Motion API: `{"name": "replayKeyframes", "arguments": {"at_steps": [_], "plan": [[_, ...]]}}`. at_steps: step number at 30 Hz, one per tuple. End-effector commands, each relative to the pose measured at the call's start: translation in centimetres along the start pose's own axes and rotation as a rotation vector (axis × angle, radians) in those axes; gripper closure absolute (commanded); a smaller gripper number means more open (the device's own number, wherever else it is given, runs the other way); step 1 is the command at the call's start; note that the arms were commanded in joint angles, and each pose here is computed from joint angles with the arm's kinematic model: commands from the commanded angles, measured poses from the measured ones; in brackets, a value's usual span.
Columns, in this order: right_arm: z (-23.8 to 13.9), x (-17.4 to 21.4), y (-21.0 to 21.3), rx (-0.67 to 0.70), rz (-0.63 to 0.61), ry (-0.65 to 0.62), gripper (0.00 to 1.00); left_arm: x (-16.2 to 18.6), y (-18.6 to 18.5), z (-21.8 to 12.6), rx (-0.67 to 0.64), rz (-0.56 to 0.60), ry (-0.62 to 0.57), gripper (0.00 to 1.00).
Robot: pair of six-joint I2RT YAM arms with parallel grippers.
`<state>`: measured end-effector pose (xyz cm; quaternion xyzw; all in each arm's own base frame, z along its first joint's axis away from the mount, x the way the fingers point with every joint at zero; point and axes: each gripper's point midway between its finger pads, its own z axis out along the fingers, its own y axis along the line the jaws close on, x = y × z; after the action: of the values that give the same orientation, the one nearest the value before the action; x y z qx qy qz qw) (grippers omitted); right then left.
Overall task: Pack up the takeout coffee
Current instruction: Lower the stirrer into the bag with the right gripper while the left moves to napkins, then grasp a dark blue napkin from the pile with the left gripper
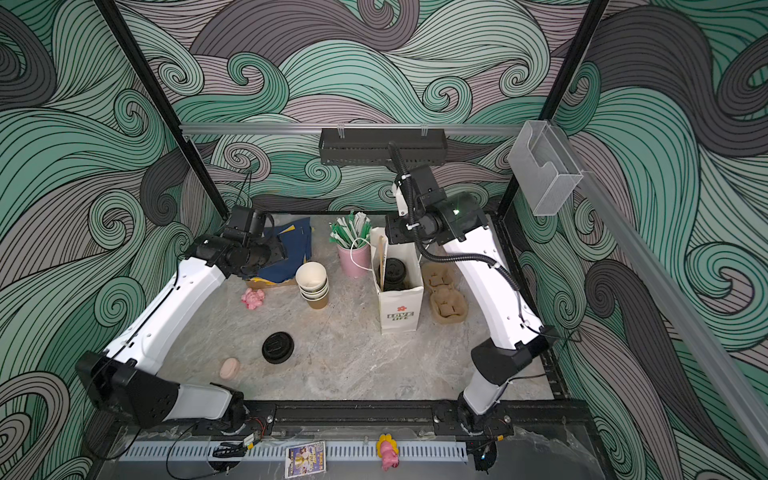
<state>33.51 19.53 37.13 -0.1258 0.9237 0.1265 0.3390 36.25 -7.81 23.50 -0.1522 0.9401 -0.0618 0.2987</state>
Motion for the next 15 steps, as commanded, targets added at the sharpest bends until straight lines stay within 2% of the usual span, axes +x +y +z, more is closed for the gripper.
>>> {"name": "replayKeyframes", "arguments": {"at_steps": [1, 6, 8, 15], "plan": [[-1.6, -0.5, -0.9, 0.033, -0.019, -0.074, 0.51, 1.5, -0.1, 2.7, -0.011, 0.162, 0.146, 0.38], [-1.5, 0.1, -1.2, 0.034, -0.003, -0.083, 0.52, 2.0, 1.4, 6.4, -0.174, 0.245, 0.296, 0.46], [-1.5, 0.4, -1.2, 0.032, 0.000, -0.078, 0.52, 2.2, 1.5, 7.8, -0.200, 0.275, 0.350, 0.48], [-1.4, 1.0, -1.3, 0.034, 0.015, -0.066, 0.53, 1.1, 2.2, 10.0, -0.173, 0.197, 0.342, 0.49]]}}
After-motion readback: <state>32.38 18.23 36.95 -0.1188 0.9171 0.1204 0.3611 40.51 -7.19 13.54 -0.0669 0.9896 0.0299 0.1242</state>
